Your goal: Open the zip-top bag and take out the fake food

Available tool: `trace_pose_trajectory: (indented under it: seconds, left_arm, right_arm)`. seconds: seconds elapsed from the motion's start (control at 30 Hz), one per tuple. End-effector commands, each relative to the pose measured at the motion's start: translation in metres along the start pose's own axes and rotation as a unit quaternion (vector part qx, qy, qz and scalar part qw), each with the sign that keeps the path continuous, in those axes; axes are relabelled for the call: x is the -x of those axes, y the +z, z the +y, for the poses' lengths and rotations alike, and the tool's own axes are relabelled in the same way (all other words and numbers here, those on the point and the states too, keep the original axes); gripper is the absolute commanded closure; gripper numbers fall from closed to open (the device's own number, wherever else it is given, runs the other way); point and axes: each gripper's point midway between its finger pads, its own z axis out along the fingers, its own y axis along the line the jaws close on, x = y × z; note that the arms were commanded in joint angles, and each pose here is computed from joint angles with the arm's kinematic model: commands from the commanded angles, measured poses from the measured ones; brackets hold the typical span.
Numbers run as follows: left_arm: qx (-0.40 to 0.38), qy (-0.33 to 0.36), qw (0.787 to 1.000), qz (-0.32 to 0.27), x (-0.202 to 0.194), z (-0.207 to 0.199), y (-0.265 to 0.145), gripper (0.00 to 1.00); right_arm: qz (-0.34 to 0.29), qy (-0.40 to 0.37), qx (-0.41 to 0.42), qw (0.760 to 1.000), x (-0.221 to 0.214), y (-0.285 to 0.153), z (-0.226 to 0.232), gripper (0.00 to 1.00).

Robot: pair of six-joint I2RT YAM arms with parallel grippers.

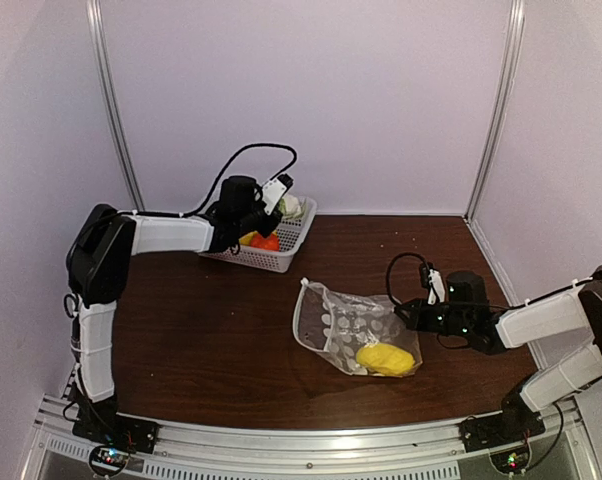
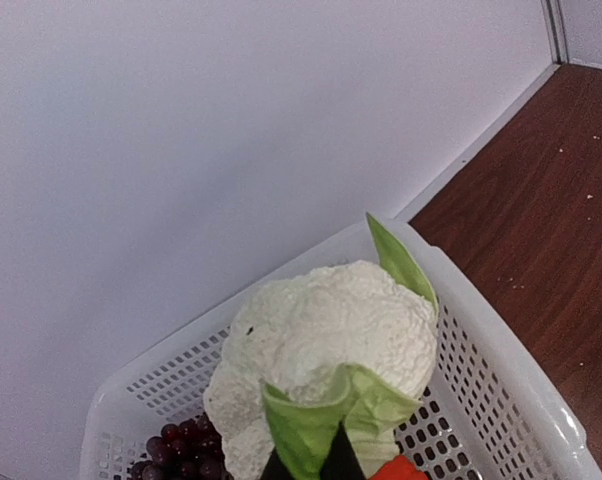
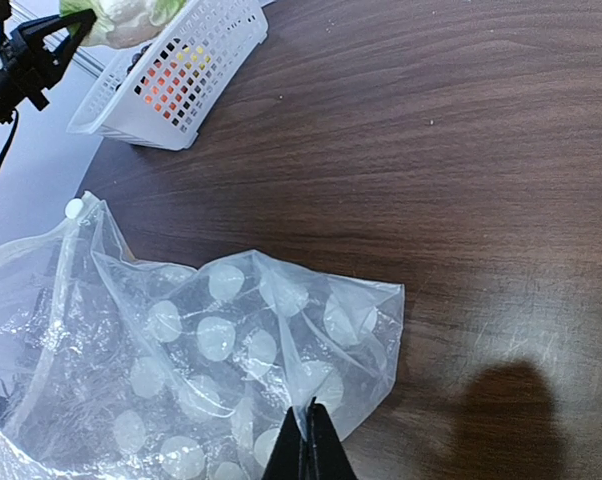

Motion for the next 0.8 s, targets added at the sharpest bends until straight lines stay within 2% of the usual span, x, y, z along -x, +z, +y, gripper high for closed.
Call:
trace_pose_trajectory:
  seconds: [0.0, 0.1, 0.13, 0.27, 0.4, 0.43, 0.7, 0.77]
  left_arm:
    - [0.004, 0.03, 0.999, 0.014, -0.004, 0.0, 0.023, 1.0]
    - [0.0, 0.038, 0.999, 0.024, -0.013, -0.006, 0.034, 0.99]
    - [-0.002, 0.039, 0.999, 0.027, -0.015, -0.008, 0.036, 0.96]
    - [-0.013, 0.032, 0.999, 0.037, -0.014, -0.009, 0.034, 0.72]
    - [-0.03, -0.002, 1.0, -0.001, 0.011, -0.006, 0.009, 0.49]
    - [-0.039, -0.01, 0.999, -0.01, 0.016, -0.007, 0.002, 0.47]
    - [-0.072, -0.041, 0.995, -0.059, 0.04, -0.02, -0.068, 0.4]
    - [-0.096, -0.048, 0.992, -0.064, 0.033, -0.033, -0.088, 0.4]
  right_arm:
    - [0.001, -0.001, 0.005, 1.0, 0.004, 0.002, 0.002, 1.0]
    - [0.001, 0.0, 0.01, 1.0, 0.005, 0.003, 0.004, 1.0]
    - [0.001, 0.0, 0.011, 1.0, 0.004, 0.003, 0.005, 1.0]
    - [0.004, -0.001, 0.013, 1.0, 0.003, 0.003, 0.005, 1.0]
    - [0.003, -0.001, 0.016, 1.0, 0.003, 0.004, 0.006, 1.0]
    - [0.003, -0.002, 0.019, 1.0, 0.004, 0.005, 0.007, 1.0]
    - [0.003, -0.008, 0.028, 1.0, 0.009, 0.01, 0.012, 1.0]
    - [0.002, -0.01, 0.029, 1.0, 0.012, 0.011, 0.014, 1.0]
